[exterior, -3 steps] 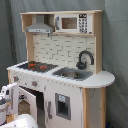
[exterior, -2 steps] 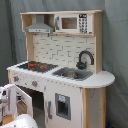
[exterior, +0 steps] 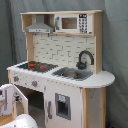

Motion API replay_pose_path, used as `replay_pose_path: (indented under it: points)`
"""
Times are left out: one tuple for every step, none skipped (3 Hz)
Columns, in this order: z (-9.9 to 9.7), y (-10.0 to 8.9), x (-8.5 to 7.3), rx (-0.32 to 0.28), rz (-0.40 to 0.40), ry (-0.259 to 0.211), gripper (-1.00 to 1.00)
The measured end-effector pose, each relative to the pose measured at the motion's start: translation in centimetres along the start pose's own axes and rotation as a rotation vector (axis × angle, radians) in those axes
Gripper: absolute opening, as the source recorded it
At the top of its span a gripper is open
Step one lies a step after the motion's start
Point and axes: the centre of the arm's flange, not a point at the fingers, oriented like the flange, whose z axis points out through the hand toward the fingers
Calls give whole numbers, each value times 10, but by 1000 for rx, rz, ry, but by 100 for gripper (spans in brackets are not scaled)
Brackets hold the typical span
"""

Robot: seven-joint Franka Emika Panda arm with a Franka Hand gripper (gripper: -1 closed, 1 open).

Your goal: Play with the kitchen

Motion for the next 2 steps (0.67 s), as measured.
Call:
replay_pose_path:
  points:
    - [-12, -5, 4, -26, -1, -31, -100]
    - [-12, 0, 3, -48, -3, -59, -100]
